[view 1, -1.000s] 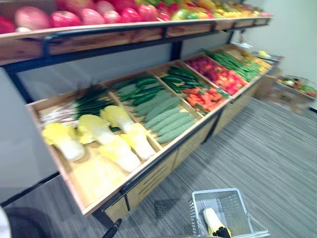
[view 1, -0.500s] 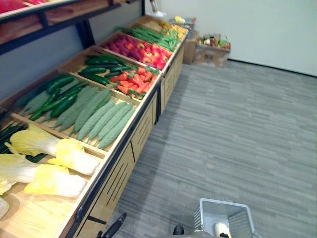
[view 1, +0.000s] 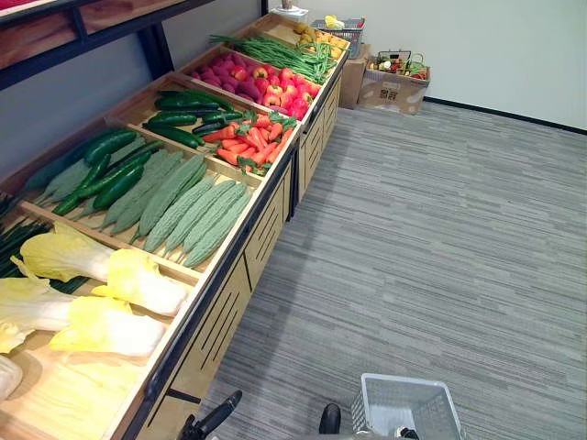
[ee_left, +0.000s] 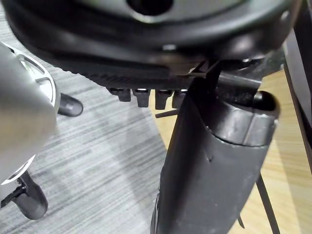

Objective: Pick vegetable in the basket

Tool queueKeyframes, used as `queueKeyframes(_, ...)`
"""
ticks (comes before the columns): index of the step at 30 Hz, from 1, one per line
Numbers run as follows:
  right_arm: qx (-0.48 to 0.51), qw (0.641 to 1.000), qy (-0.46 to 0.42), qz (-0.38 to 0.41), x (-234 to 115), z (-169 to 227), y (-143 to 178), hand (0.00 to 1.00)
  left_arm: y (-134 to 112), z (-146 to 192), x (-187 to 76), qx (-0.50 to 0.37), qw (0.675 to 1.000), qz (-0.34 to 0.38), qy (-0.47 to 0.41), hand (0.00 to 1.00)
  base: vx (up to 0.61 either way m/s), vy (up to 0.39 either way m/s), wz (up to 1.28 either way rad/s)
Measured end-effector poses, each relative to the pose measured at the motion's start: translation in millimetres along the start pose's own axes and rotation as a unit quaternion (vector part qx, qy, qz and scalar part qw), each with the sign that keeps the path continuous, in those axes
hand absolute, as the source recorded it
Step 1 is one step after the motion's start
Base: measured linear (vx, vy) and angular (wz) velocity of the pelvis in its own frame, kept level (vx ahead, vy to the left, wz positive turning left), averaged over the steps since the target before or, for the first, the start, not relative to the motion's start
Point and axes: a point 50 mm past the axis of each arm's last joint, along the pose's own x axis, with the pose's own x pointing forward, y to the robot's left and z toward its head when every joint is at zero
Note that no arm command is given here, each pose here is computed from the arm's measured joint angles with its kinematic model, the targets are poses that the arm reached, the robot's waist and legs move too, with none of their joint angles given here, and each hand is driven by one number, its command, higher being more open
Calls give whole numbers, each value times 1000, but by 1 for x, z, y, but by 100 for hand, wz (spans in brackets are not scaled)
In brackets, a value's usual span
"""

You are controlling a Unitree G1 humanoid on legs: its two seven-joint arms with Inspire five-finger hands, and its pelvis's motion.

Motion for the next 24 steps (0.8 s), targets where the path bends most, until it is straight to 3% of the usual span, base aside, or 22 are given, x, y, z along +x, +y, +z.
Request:
queueKeyframes(10, -74, 997, -19, 27, 0, 17, 4, 0, 31, -28, -9, -52, 997, 48, 31, 100, -20, 16, -110)
queueKeyframes(14, -75, 997, 8, 7, -7, -6, -16, 0, 34, -26, -8, -43, 998, 46, 27, 100, 128, -51, 2)
queueKeyframes(18, -83, 997, 6, -1, -9, -3, -22, 0, 27, -28, -9, -50, 998, 39, 22, 100, 140, -34, 28)
queueKeyframes(19, -120, 992, 22, -7, -6, -6, -18, 0, 13, -14, -5, -29, 1000, 9, -3, 100, 55, -5, 11)
queueKeyframes(24, -120, 992, 23, -7, -6, -6, -18, 0, 14, -14, -5, -29, 1000, 9, -3, 100, 0, 0, 1)
